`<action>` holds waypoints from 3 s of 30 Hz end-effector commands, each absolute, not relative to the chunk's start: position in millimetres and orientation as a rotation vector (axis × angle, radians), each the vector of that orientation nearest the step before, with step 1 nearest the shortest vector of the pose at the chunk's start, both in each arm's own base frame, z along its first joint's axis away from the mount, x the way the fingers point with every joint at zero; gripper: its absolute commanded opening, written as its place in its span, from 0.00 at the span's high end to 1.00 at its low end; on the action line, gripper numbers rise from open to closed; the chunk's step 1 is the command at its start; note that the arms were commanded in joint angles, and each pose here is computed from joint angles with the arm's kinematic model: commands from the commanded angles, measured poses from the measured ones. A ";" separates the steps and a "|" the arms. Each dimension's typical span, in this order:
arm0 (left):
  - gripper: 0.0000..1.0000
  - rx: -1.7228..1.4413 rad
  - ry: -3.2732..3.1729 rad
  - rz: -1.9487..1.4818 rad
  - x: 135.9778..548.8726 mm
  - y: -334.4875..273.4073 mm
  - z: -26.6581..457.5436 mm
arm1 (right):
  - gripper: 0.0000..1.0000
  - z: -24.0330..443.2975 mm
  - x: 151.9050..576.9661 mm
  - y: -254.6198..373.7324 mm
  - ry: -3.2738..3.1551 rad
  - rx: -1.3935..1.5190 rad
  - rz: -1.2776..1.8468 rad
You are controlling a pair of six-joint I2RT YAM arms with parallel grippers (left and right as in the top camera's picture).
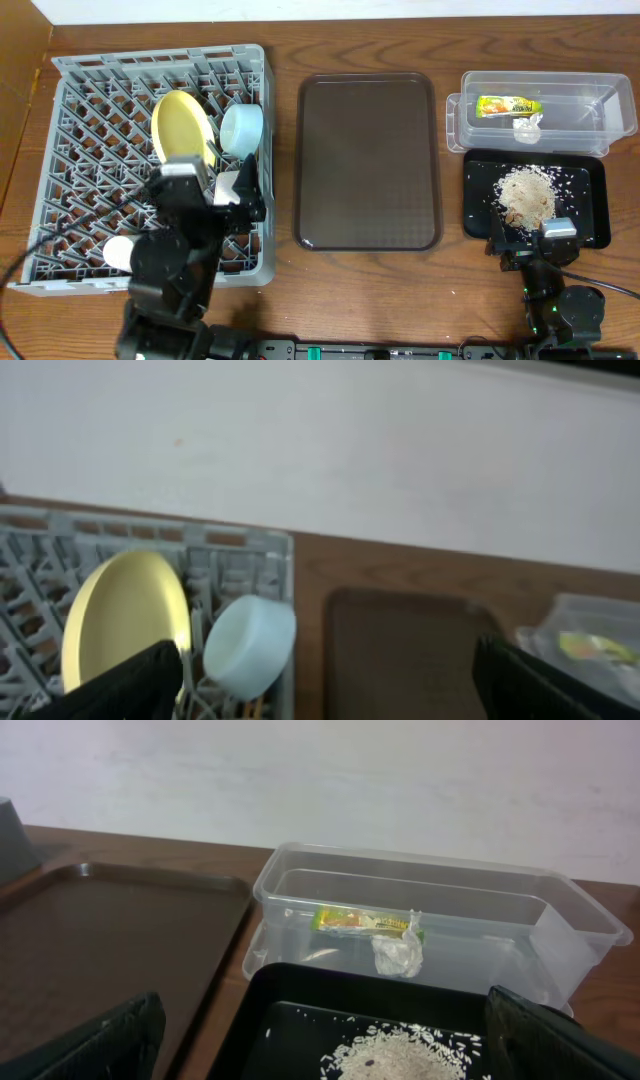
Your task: Sort waste into correct bins and load items into the dishwasher
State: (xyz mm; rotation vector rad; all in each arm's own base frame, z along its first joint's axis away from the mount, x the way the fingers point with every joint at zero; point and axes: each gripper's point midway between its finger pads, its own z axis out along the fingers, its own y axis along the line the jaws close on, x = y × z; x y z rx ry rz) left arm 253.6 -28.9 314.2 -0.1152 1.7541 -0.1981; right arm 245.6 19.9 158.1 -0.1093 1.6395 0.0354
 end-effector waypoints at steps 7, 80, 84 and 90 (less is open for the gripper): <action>0.07 -0.129 1.676 -0.214 237.2 -22.7 246.6 | 0.01 157.5 245.6 18.4 1.638 -0.114 0.022; 0.05 -0.106 1.723 -0.222 241.9 -30.5 137.6 | 0.01 157.3 245.6 18.4 1.639 -0.114 0.022; 0.05 -0.106 1.723 -0.222 241.9 -30.5 137.6 | 0.01 157.2 245.6 18.4 1.639 -0.114 0.022; 0.05 -0.106 1.722 -0.222 241.9 -30.5 137.8 | 0.01 157.2 245.6 18.4 1.639 -0.114 0.022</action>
